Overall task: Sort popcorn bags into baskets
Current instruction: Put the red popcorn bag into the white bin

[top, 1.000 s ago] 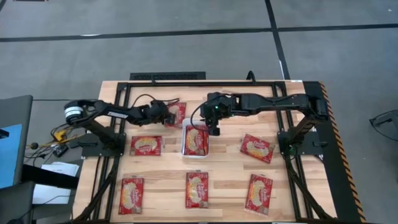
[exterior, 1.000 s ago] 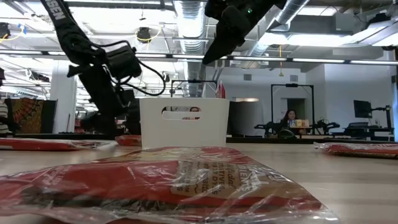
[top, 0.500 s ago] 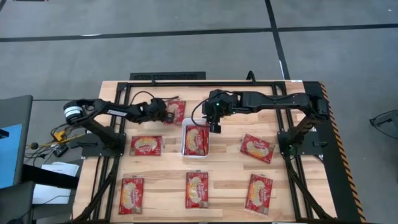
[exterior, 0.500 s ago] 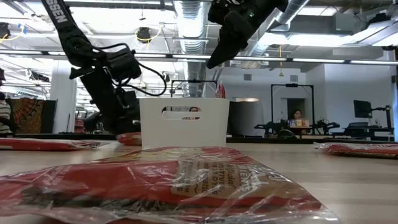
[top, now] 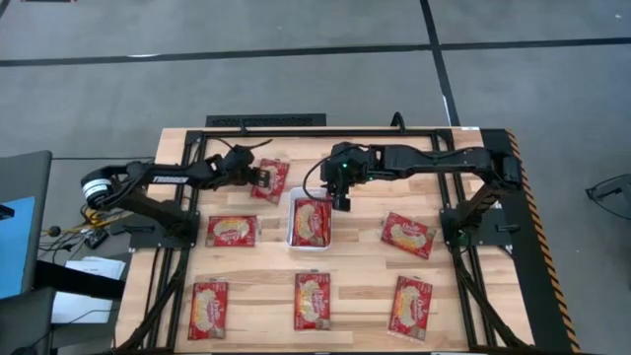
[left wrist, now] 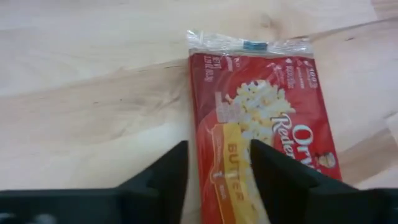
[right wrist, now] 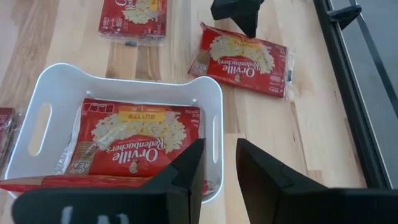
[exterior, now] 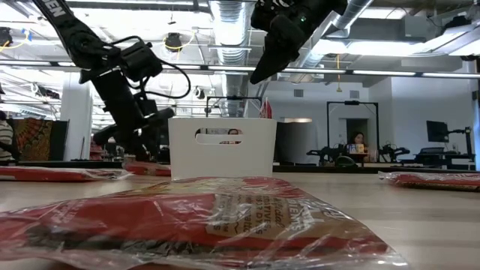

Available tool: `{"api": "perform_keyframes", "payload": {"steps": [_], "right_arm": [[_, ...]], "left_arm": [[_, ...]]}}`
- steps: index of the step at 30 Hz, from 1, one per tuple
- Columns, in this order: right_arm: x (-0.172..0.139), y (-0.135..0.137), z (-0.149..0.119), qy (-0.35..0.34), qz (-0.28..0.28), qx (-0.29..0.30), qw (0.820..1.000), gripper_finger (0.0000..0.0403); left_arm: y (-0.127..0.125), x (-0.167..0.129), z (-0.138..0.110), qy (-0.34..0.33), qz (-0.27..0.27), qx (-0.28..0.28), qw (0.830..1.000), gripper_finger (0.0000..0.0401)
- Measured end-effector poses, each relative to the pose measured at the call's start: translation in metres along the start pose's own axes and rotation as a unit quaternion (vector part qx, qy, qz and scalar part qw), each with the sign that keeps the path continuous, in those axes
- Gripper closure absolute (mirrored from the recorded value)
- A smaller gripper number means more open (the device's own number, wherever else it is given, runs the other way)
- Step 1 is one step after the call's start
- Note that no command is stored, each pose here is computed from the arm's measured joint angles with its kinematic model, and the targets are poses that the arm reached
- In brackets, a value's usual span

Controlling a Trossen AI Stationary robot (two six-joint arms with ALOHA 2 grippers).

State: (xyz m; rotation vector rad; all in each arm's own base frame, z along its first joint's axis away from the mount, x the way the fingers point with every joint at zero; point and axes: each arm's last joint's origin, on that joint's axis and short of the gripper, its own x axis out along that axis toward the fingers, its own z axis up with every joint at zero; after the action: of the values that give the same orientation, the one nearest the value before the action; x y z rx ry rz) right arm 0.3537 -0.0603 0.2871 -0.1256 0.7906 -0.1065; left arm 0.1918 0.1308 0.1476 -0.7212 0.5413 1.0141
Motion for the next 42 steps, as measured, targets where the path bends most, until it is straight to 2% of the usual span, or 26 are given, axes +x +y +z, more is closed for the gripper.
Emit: {"api": "perform_keyframes", "payload": {"steps": [4,8,10,12,14,16,21,22,28,32,35,38,42], "right_arm": [[0.0,0.0,0.0,-0.002,0.0,0.0,1.0,0.0288],[0.0,0.0,-0.001,0.004,0.001,0.0,1.0,0.0288],[0.0,0.001,-0.002,0.009,0.003,0.0,1.0,0.0288],[0.0,0.001,-0.003,0.016,0.004,0.0,1.0,0.0288],[0.0,0.001,-0.004,0.021,0.005,-0.001,1.0,0.0288],[0.0,0.001,-0.004,0.021,0.005,-0.001,1.0,0.0288],[0.0,0.001,-0.004,0.019,0.004,-0.001,1.0,0.0288],[0.0,0.001,-0.004,0.02,0.004,-0.001,1.0,0.0288],[0.0,0.001,-0.005,0.027,0.005,0.004,1.0,0.0288],[0.0,0.001,-0.006,0.03,0.006,0.009,1.0,0.0288],[0.0,0.002,-0.005,0.027,0.006,0.007,1.0,0.0288],[0.0,0.004,0.0,0.004,0.005,-0.003,1.0,0.0288],[0.006,0.019,0.008,-0.074,0.007,-0.028,0.997,0.0288]], "left_arm": [[-0.002,0.013,-0.003,-0.004,0.0,-0.012,1.0,0.0187],[-0.006,0.029,-0.006,0.002,-0.032,-0.021,0.999,0.0127],[-0.007,0.035,-0.008,0.0,-0.034,-0.027,0.999,0.011],[-0.004,0.043,-0.014,0.015,-0.015,-0.032,0.999,0.011],[-0.001,0.049,-0.018,0.023,0.0,-0.024,0.999,0.0131],[0.001,0.054,-0.022,0.03,0.012,-0.013,0.999,0.0175],[0.003,0.059,-0.025,0.034,0.021,0.024,0.999,0.036],[0.003,0.059,-0.025,0.032,0.022,0.027,0.999,0.0377],[0.004,0.055,-0.021,0.032,0.008,0.036,0.999,0.0396],[-0.004,0.036,-0.011,0.017,-0.044,0.055,0.997,0.04],[-0.008,0.016,0.0,-0.008,-0.063,0.07,0.996,0.04],[-0.009,-0.007,0.012,-0.039,-0.073,0.075,0.994,0.04],[-0.005,-0.034,0.015,-0.047,-0.07,0.085,0.993,0.04]]}}
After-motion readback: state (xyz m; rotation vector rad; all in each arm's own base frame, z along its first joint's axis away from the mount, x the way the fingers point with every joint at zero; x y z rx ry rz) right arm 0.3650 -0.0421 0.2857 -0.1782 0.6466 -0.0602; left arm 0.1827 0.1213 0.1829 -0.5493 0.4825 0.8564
